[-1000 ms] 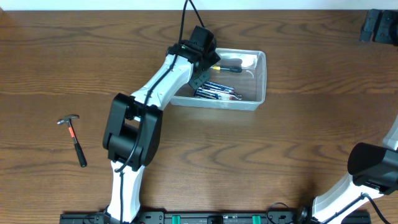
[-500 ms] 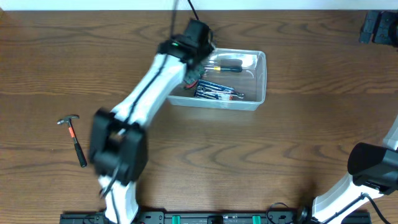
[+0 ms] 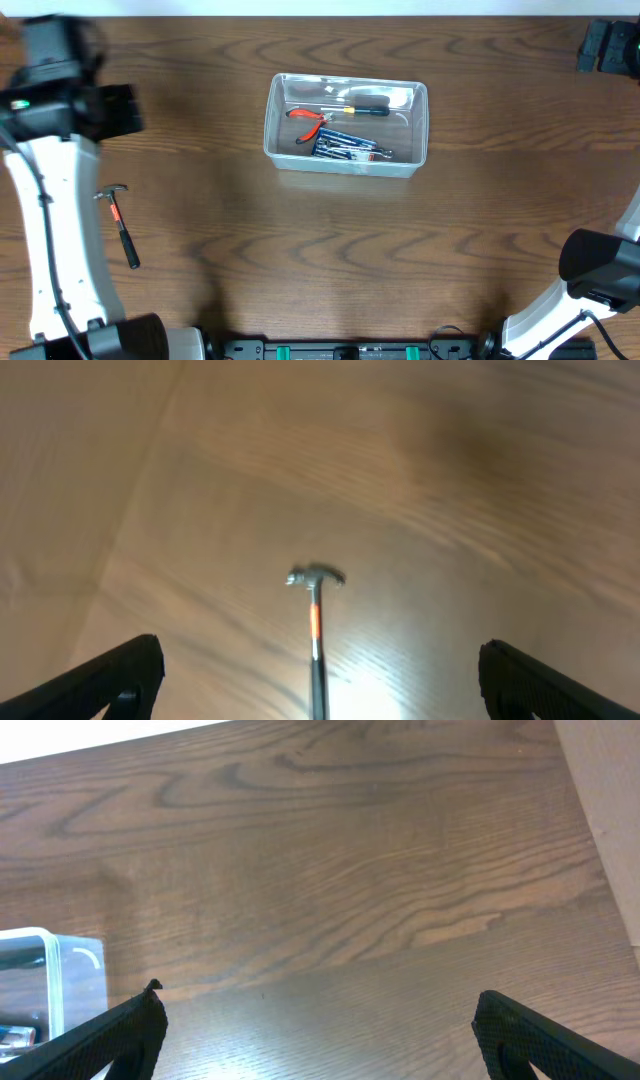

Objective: Pack container
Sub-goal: 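Move the left gripper down over the red-handled claw hammer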

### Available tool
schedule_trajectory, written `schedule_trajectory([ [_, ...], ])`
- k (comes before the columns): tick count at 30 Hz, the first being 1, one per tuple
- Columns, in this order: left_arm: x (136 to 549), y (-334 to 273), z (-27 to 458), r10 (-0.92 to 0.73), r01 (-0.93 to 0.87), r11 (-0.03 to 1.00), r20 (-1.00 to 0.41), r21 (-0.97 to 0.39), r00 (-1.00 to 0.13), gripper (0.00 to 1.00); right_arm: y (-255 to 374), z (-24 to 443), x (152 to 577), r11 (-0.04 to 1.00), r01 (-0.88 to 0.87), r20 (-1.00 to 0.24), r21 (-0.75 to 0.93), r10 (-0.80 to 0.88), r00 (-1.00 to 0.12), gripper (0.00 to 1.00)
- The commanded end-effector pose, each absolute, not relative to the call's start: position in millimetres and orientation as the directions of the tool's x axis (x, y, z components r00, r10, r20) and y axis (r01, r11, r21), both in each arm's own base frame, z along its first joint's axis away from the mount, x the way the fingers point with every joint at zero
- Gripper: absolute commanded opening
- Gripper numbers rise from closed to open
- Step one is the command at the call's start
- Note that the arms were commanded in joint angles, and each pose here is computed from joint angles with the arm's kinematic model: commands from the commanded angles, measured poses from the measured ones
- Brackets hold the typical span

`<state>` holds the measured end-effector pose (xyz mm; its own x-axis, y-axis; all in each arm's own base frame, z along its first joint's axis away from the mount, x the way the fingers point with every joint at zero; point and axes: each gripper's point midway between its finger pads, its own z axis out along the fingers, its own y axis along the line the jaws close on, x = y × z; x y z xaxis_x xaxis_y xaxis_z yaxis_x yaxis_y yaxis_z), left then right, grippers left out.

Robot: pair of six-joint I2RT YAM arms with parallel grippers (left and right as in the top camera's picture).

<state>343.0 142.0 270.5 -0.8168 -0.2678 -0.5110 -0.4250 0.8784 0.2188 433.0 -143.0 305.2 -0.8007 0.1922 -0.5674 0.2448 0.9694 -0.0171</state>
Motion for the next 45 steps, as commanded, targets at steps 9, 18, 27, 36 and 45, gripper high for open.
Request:
schedule_trajectory([
  [9, 304.6, 192.1, 127.9, -0.54, -0.559, 0.822, -0.165, 0.108, -0.825, 0.98, -141.5, 299.5, 429.4, 0.967, 0.255, -0.542, 0.0, 0.214, -0.812, 0.99],
  [18, 297.7, 196.6, 54.5, -0.569, -0.584, 0.805, -0.141, 0.109, -0.81, 0.99, -140.6, 297.8, 426.9, 0.967, 0.255, -0.531, 0.001, 0.216, -0.819, 0.99],
  [27, 297.4, 196.4, 20.7, -0.455, -0.479, 0.869, -0.181, 0.127, -0.872, 0.99, -139.4, 295.2, 422.8, 0.967, 0.255, -0.514, 0.002, 0.22, -0.829, 0.99],
  [36, 312.8, 189.8, 16.5, -0.339, -0.364, 0.928, -0.228, 0.076, -0.913, 0.98, -138.3, 293.5, 420.0, 0.967, 0.255, -0.502, 0.003, 0.222, -0.836, 0.99],
  [45, 308.9, 194.3, 15.9, -0.408, -0.431, 0.9, -0.228, 0.061, -0.884, 0.98, -140.2, 291.5, 415.9, 0.964, 0.264, -0.488, -0.011, 0.225, -0.844, 0.99],
])
